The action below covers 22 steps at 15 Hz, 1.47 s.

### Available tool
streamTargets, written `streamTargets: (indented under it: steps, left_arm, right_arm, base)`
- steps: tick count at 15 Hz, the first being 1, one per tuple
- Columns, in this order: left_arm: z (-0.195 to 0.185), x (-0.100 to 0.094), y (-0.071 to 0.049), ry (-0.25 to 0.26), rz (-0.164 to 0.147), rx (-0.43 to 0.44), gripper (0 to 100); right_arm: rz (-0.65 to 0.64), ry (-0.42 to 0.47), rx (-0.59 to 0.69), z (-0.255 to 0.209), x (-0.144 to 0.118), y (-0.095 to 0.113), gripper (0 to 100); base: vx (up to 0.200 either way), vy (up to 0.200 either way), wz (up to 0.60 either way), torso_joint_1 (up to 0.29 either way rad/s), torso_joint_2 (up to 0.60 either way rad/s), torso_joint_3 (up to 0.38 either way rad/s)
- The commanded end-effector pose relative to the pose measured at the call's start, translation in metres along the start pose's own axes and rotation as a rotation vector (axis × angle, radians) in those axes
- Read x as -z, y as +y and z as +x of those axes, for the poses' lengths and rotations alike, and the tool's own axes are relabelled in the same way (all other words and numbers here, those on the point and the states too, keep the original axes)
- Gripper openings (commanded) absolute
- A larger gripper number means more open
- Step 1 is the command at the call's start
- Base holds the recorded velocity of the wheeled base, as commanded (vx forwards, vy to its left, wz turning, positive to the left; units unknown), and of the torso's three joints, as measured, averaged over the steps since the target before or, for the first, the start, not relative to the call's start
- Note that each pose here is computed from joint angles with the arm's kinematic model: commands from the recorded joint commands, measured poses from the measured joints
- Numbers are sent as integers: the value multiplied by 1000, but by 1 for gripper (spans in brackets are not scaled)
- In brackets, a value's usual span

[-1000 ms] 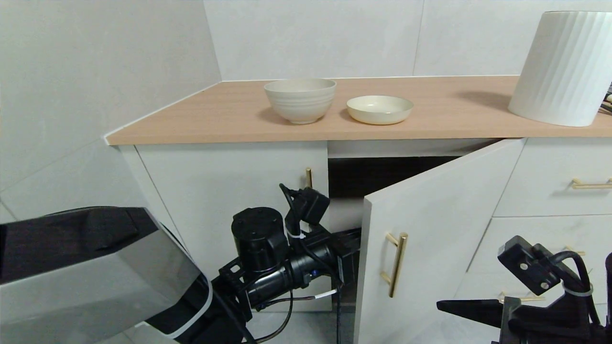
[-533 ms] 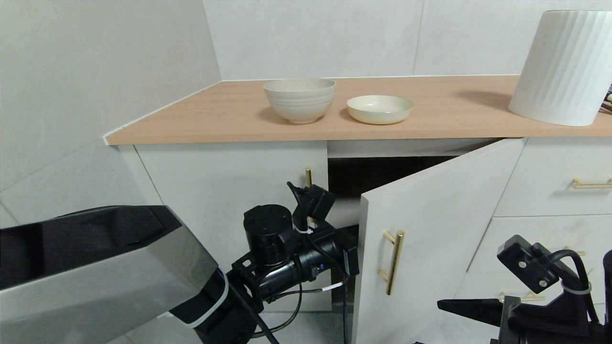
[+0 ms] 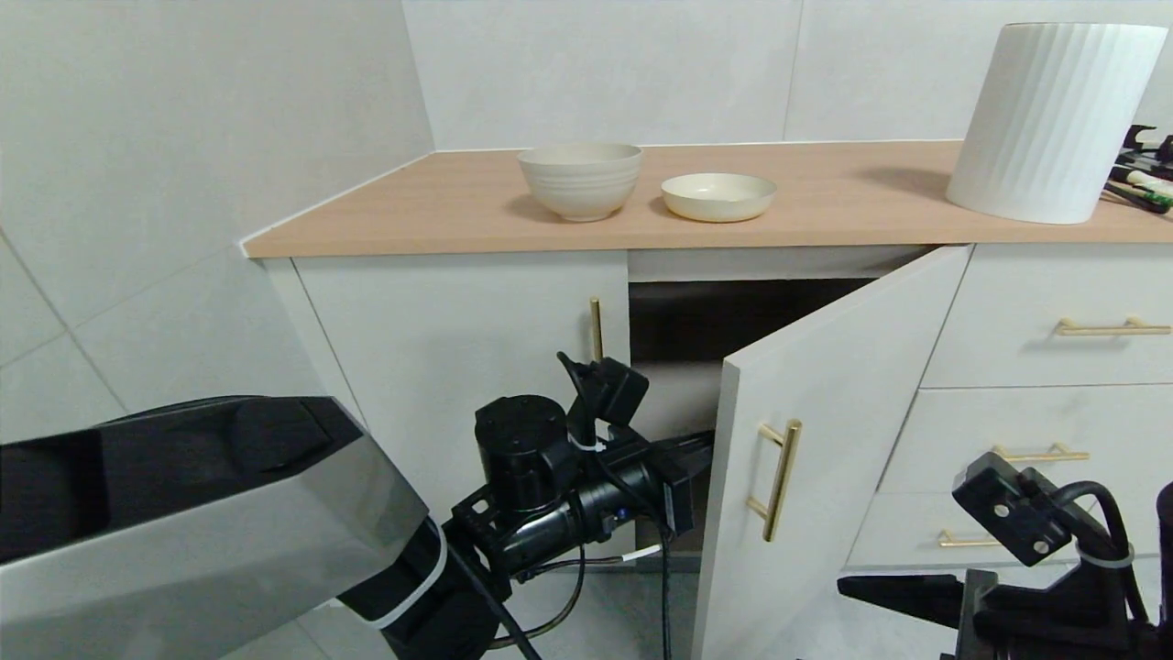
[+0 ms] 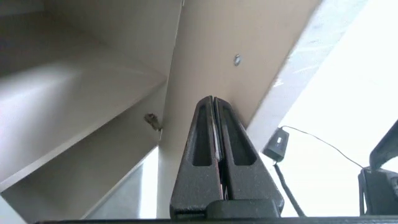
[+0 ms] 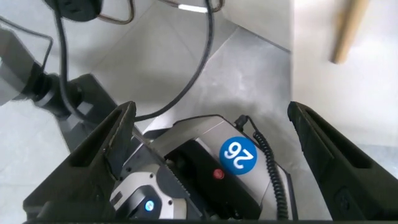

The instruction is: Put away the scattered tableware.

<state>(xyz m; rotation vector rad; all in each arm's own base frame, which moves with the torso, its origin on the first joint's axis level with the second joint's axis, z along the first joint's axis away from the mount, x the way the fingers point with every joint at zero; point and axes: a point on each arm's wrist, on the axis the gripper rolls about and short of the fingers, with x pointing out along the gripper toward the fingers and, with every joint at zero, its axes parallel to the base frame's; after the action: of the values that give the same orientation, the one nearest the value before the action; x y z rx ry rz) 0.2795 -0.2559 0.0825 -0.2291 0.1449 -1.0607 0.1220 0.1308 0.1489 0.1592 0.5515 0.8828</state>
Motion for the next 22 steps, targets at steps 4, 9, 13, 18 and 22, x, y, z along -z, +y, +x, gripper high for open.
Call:
streamTargets:
  steps: [4,9,13,18,22]
  left_arm:
    - [1,1,0,-1,0,0,0]
    - [22,2,-36,23,2,94,0]
    - [30,4,-121,68,10,298,0]
    - [23,2,-133,75,11,308,0]
    - [-13,-31,-83,39,10,148,0]
  right_arm:
    - [-9,10,-17,1,2,4,100]
    - [-63,52,-157,-9,16,25,100]
    - [-137,112,-313,-28,41,43,100]
    - [-260,138,-313,-29,54,39,100]
    - [-194,46,-212,-18,27,30,100]
  base:
    - [0,0,0,0,0,0]
    - [0,0,0,0,0,0]
    - [0,0,0,0,0,0]
    - [0,0,0,0,0,0]
    - [0,0,0,0,0,0]
